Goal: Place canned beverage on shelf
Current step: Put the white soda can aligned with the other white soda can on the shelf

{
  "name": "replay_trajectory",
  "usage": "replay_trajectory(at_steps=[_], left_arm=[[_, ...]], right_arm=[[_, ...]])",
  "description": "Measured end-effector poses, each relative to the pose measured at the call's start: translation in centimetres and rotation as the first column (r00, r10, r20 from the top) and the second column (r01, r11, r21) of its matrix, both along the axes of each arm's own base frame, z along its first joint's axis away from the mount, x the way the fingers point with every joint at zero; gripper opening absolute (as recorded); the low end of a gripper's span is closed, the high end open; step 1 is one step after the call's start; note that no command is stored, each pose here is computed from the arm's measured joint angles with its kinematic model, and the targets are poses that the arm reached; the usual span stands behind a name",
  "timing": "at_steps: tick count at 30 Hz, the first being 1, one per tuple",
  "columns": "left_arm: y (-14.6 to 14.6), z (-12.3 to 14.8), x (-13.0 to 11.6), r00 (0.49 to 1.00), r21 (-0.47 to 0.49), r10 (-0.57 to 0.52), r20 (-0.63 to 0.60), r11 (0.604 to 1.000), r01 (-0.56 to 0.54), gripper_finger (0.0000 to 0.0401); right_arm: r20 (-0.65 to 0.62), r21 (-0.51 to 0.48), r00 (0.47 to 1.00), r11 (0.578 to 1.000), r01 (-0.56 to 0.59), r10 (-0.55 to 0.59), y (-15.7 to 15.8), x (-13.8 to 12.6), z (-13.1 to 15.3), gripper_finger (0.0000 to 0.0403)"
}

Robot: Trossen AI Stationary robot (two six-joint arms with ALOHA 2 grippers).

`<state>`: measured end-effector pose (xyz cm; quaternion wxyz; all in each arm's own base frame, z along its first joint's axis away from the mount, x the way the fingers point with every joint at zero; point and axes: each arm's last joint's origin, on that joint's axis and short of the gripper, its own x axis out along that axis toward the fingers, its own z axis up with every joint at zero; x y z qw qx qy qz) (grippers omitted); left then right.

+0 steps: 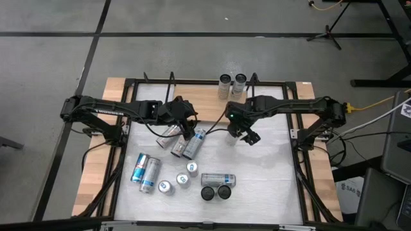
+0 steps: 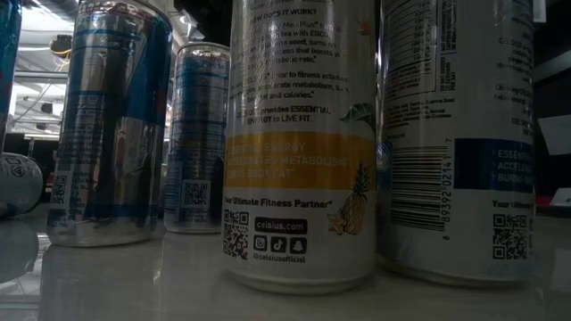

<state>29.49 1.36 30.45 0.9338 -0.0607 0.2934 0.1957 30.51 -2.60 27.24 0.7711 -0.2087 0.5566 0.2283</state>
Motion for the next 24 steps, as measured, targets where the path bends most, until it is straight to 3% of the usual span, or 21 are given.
replay_trajectory(at_steps=[18,24], left_arm=[[0.0,0.2,-0.2,1.000,0.001,-0.001,0.009,1.000,0.001,0.0160],[0.0,1.7,-1.6,0.999,0.010,-0.010,0.044,1.000,0.009,0.0160]], right_arm=[[0.042,-0.009,0.999,1.000,0.004,-0.004,0.0,0.4,0.1,0.0358],[0.043,-0.005,0.999,1.000,0.015,-0.015,0.0,0.5,0.1,0.0345]])
